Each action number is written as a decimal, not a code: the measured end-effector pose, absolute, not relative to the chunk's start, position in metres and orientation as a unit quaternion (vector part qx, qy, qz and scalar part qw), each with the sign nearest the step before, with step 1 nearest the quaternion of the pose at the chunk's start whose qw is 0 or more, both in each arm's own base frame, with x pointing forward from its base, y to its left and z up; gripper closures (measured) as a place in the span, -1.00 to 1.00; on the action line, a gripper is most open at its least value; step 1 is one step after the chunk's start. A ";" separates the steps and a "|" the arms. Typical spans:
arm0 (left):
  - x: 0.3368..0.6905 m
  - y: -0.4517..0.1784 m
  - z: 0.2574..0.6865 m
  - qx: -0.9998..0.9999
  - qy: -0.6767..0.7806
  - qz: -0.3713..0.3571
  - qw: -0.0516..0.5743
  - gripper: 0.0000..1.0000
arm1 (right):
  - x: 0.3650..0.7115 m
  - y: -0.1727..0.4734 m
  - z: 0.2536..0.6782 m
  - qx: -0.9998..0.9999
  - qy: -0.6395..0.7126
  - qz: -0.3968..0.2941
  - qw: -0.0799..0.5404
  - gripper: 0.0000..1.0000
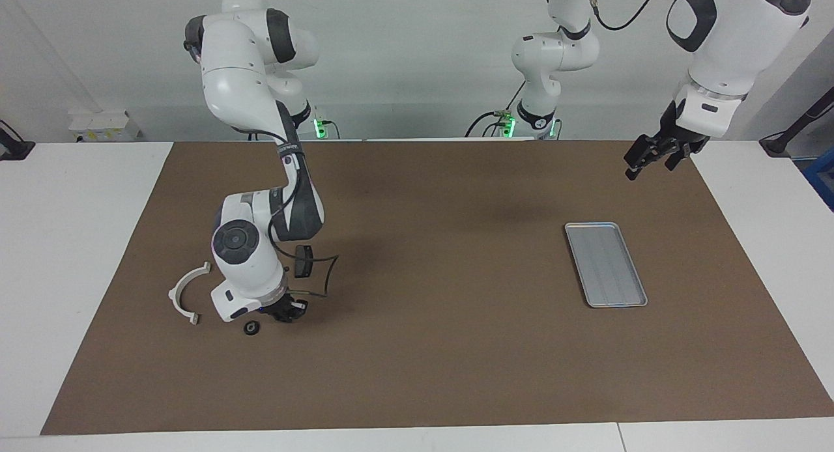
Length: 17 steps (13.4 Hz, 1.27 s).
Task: Pick bearing gear from pile to tray
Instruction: 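Carry the black bearing with the right gripper to mid-table and release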
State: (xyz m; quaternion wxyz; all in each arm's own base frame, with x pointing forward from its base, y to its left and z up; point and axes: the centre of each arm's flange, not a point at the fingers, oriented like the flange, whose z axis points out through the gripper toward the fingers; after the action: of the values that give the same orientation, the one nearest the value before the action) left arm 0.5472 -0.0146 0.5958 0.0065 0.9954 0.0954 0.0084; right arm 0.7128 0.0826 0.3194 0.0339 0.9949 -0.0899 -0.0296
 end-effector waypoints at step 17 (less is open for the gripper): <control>0.547 -0.015 0.596 0.995 0.095 0.008 0.007 -1.00 | 0.550 0.462 0.436 0.963 -0.270 -0.010 -0.020 0.51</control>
State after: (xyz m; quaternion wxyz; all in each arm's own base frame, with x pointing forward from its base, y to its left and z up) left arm 0.5472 -0.0146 0.5958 0.0065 0.9954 0.0953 0.0084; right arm 0.5503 0.4622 0.4364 -0.0202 0.9627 -0.2695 -0.0099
